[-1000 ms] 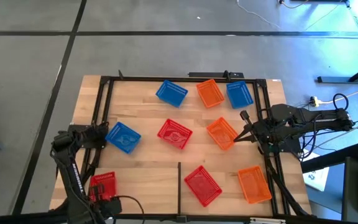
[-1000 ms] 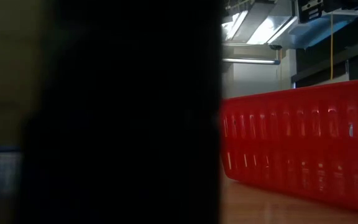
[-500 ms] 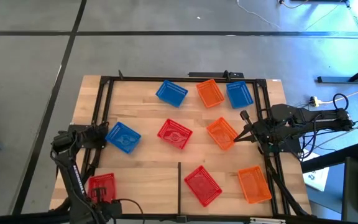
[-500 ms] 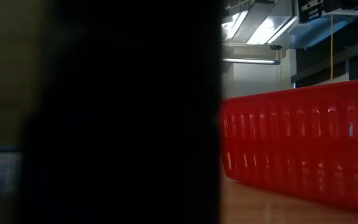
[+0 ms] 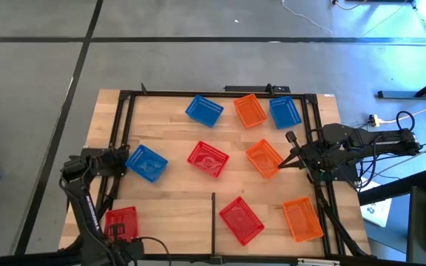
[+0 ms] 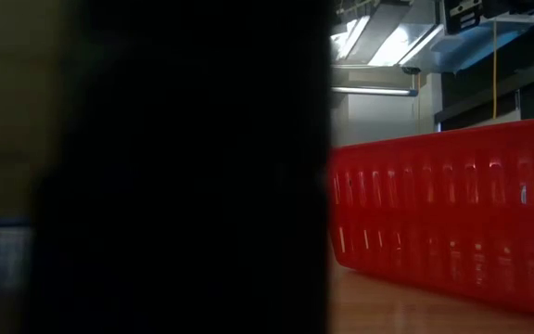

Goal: Stack baskets on shelf by color
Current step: Put the bottom blue bin on the shelf

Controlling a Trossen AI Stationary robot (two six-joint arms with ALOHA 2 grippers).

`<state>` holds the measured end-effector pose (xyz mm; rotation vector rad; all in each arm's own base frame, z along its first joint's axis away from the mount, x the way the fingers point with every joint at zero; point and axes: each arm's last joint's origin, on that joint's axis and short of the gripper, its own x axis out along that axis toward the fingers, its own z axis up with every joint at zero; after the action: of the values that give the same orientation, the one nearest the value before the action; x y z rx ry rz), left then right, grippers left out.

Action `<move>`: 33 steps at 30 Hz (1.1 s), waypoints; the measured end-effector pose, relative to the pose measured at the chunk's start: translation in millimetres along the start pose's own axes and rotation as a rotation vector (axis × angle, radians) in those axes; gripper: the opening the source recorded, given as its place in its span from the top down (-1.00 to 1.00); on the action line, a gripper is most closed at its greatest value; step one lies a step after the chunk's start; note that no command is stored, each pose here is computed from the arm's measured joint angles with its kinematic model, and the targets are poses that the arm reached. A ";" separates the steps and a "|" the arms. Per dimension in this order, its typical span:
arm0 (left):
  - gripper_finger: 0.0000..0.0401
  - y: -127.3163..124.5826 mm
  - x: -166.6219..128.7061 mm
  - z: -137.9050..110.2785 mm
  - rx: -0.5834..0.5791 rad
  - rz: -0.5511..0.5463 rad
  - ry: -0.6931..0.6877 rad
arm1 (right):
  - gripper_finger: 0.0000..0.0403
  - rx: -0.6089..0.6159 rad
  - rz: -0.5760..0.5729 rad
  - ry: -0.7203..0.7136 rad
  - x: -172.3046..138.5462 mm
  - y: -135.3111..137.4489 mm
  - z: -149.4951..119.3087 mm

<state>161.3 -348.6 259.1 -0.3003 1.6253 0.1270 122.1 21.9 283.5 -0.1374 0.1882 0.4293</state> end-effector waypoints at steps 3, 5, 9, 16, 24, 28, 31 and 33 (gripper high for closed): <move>0.66 0.8 -12.4 0.0 -0.022 0.015 -0.036 | 0.92 -0.001 -0.001 -0.001 0.1 0.0 0.1; 0.66 2.7 -22.4 -0.8 -0.049 0.036 -0.052 | 0.92 -0.004 -0.005 -0.016 0.0 -0.4 1.7; 0.66 7.5 -46.9 -0.7 -0.110 0.072 -0.153 | 0.92 0.010 -0.069 -0.031 -5.0 -3.3 19.1; 0.66 28.4 -94.3 18.8 -0.314 -0.017 -0.433 | 0.92 0.040 -0.247 0.122 -12.5 -15.7 72.5; 0.66 79.0 -150.5 53.9 -0.497 -0.111 -0.685 | 0.92 0.309 -0.614 0.419 -0.5 -36.8 107.4; 0.66 108.7 -173.9 69.1 -0.602 -0.142 -0.786 | 0.92 0.329 -0.616 0.445 15.0 -43.7 116.4; 0.66 131.7 -185.2 81.1 -0.715 -0.158 -0.804 | 0.92 0.338 -0.567 0.421 24.8 -46.5 122.5; 0.66 147.4 -189.8 88.0 -0.820 -0.180 -0.807 | 0.92 0.311 -0.519 0.422 30.1 -47.3 124.2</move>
<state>215.9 -162.2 425.8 -0.8879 0.6735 0.6893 188.0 12.7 402.4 0.0341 0.6146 -0.1544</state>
